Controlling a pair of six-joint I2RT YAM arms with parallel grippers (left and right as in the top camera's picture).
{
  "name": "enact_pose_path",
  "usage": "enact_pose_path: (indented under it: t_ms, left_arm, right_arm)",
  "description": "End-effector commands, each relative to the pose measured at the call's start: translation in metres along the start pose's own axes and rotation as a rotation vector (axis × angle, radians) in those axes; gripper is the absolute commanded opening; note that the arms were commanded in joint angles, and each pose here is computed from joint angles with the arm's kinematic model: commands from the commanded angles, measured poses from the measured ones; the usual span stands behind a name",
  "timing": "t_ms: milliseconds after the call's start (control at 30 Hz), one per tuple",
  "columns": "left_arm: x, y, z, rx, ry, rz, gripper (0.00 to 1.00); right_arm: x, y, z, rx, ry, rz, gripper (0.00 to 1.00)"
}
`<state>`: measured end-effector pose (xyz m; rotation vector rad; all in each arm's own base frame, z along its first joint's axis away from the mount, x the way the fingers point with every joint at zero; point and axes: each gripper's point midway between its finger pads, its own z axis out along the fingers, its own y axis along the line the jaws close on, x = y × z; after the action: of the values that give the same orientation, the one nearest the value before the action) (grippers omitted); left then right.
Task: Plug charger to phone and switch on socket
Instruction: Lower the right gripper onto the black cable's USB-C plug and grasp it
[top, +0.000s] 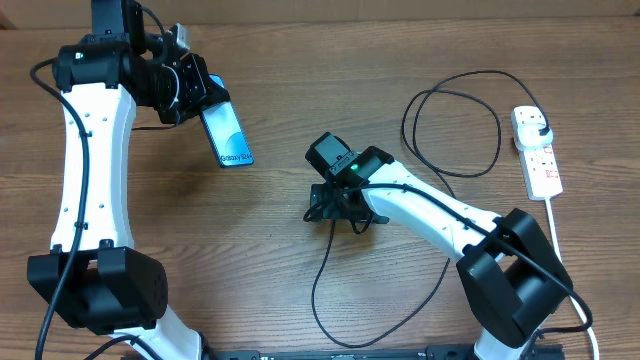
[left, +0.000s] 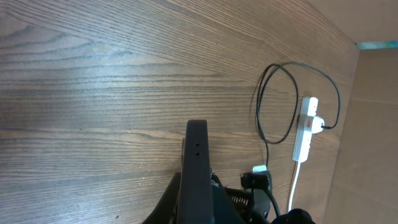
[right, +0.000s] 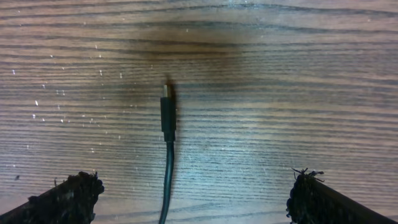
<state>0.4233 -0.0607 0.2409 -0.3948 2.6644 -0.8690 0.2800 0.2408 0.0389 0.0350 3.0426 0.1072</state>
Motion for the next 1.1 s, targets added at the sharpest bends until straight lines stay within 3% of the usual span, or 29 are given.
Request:
enact_pose_path:
  t_ms: [0, 333, 433, 533, 667, 1067]
  left_arm:
    - [-0.001, -0.006, -0.004, 0.015, -0.010, 0.031, 0.04]
    - [-0.001, -0.006, -0.004, 0.015, -0.010, 0.031, 0.04]
    - [-0.001, -0.006, -0.004, 0.015, -0.010, 0.031, 0.04]
    - [-0.001, -0.006, -0.004, 0.015, -0.010, 0.031, 0.04]
    - [-0.001, -0.006, -0.004, 0.014, -0.010, 0.031, 0.04]
    - [-0.001, -0.006, -0.004, 0.015, -0.011, 0.032, 0.04]
  right_arm:
    - [0.002, 0.002, 0.013, 0.024, 0.044, -0.018, 0.99]
    - [0.001, 0.005, 0.022, 0.061, 0.096, -0.023, 0.98]
    - [0.001, 0.005, 0.022, 0.062, 0.096, -0.027, 0.87]
    - [0.002, 0.004, 0.024, 0.065, 0.102, -0.049, 0.66]
    - [0.006, 0.001, 0.032, 0.084, 0.128, -0.075, 0.57]
    - [0.005, 0.004, 0.040, 0.075, 0.132, -0.100, 0.55]
